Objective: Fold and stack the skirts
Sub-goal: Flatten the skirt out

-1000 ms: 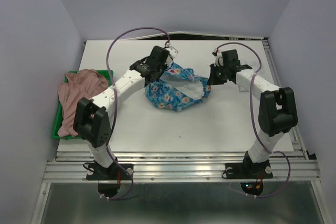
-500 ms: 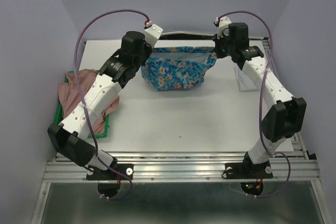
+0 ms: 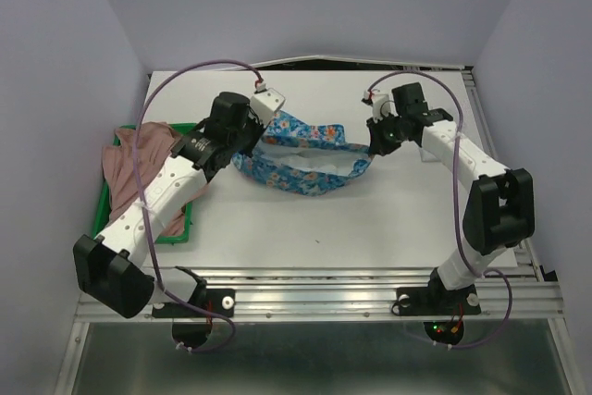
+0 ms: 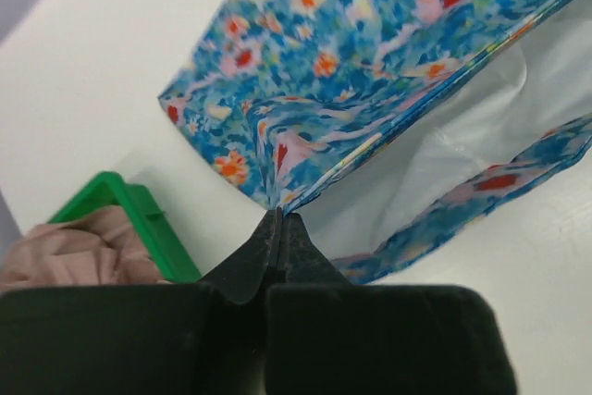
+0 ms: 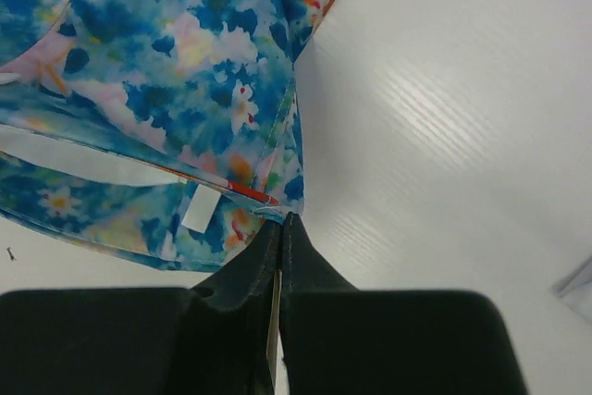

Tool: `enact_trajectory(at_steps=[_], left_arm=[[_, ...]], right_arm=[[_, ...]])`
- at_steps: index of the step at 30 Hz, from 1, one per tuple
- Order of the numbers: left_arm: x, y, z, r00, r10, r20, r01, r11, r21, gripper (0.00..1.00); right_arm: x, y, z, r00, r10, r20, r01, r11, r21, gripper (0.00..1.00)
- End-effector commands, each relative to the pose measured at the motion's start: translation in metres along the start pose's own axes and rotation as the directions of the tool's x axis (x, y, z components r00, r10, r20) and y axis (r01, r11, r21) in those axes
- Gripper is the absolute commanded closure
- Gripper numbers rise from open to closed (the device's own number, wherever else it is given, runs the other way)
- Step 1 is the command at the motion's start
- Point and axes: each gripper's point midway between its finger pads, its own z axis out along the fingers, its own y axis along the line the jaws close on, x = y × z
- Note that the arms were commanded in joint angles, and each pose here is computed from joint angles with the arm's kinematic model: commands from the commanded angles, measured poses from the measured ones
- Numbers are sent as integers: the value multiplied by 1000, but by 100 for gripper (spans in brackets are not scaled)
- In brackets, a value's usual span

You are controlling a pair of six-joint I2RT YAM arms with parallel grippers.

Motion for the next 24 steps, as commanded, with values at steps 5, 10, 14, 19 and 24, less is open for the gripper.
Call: enact_trajectory(at_steps=[5, 10, 14, 19, 24], left_arm=[[65, -51, 47, 977, -87, -196, 123, 976, 179, 100], [60, -62, 67, 964, -142, -223, 191, 958, 213, 100], [56, -64, 73, 961, -162, -225, 211, 953, 218, 100], [54, -63, 75, 957, -176, -231, 227, 949, 217, 100], [52, -60, 75, 956, -183, -228, 231, 951, 204, 100]], right_arm=[[3, -14, 27, 993, 103, -60, -105, 994, -24, 87], [9, -4, 20, 956, 280, -91, -281, 960, -5, 54], [39, 30, 11, 895, 420, -152, -434, 898, -72, 31], [60, 48, 12, 836, 509, -204, -535, 839, -99, 33], [76, 59, 21, 780, 581, -232, -613, 783, -103, 44]])
